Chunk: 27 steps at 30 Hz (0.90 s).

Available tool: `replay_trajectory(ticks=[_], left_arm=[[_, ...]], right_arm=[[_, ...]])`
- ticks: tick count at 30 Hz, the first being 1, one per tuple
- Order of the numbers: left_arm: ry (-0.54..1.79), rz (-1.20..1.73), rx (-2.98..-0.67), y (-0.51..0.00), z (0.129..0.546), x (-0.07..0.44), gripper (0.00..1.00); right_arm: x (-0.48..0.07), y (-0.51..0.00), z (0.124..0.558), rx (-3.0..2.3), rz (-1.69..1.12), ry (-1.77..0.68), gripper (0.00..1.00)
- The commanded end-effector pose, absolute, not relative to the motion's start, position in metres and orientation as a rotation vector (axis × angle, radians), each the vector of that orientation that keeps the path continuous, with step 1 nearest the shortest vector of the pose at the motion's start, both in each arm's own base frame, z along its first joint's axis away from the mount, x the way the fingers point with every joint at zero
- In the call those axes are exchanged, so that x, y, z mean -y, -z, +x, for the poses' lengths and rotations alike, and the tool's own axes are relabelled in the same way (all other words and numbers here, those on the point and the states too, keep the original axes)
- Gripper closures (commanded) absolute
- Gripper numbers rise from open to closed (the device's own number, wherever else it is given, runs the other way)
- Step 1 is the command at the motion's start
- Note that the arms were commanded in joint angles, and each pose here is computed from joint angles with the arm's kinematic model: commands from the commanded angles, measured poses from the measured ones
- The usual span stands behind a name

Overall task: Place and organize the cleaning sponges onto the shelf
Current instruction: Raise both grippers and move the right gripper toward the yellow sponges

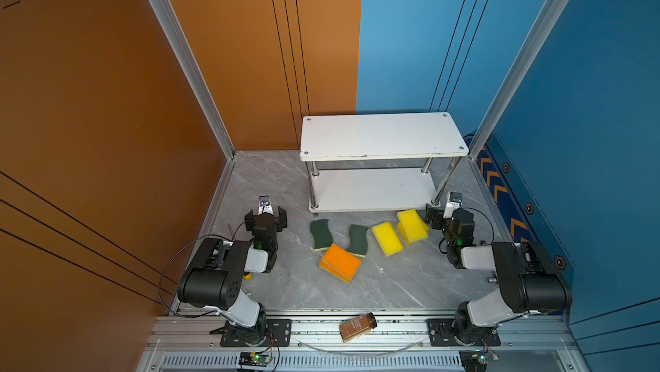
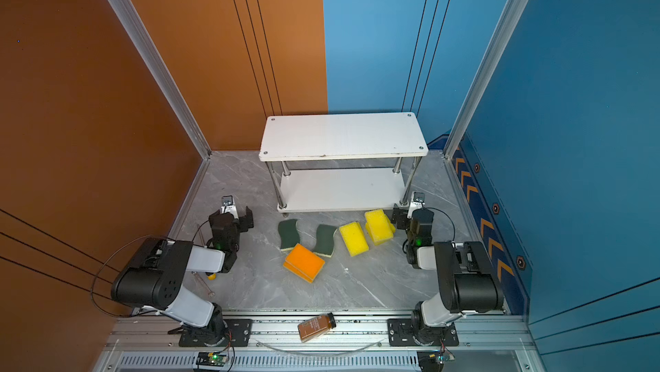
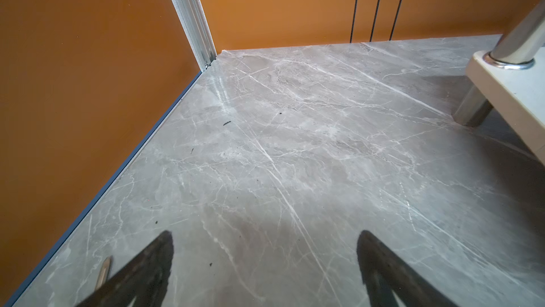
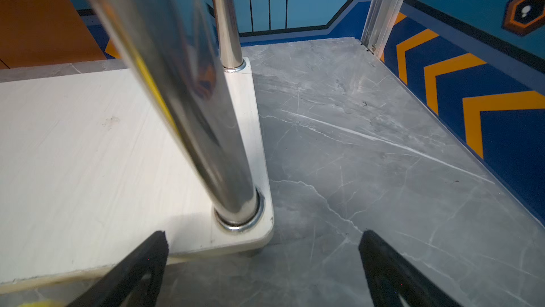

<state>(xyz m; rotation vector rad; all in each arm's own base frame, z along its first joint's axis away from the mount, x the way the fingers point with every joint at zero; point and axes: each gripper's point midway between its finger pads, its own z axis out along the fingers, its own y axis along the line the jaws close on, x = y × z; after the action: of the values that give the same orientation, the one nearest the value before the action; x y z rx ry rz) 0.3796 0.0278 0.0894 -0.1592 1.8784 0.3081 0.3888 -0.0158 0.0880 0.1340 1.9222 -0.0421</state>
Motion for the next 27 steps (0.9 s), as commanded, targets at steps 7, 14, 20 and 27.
replay_trajectory(ticks=[7, 14, 20, 27], left_arm=[[-0.293, -0.138, -1.852, -0.097, 0.387, -0.023, 0.02], [-0.293, -0.138, -1.853, -0.097, 0.387, -0.023, 0.02], [-0.277, -0.137, -1.864, -0.096, 0.388, -0.022, 0.02], [-0.331, -0.116, -1.751, -0.108, 0.372, -0.015, 0.02]], right_arm=[[0.006, -0.099, 0.38, -1.822, 0.075, 0.042, 0.0], [0.006, -0.102, 0.375, -1.791, 0.078, 0.043, 0.0], [0.006, -0.104, 0.373, -1.779, 0.078, 0.044, 0.0], [0.006, -0.105, 0.368, -1.758, 0.076, 0.038, 0.0]])
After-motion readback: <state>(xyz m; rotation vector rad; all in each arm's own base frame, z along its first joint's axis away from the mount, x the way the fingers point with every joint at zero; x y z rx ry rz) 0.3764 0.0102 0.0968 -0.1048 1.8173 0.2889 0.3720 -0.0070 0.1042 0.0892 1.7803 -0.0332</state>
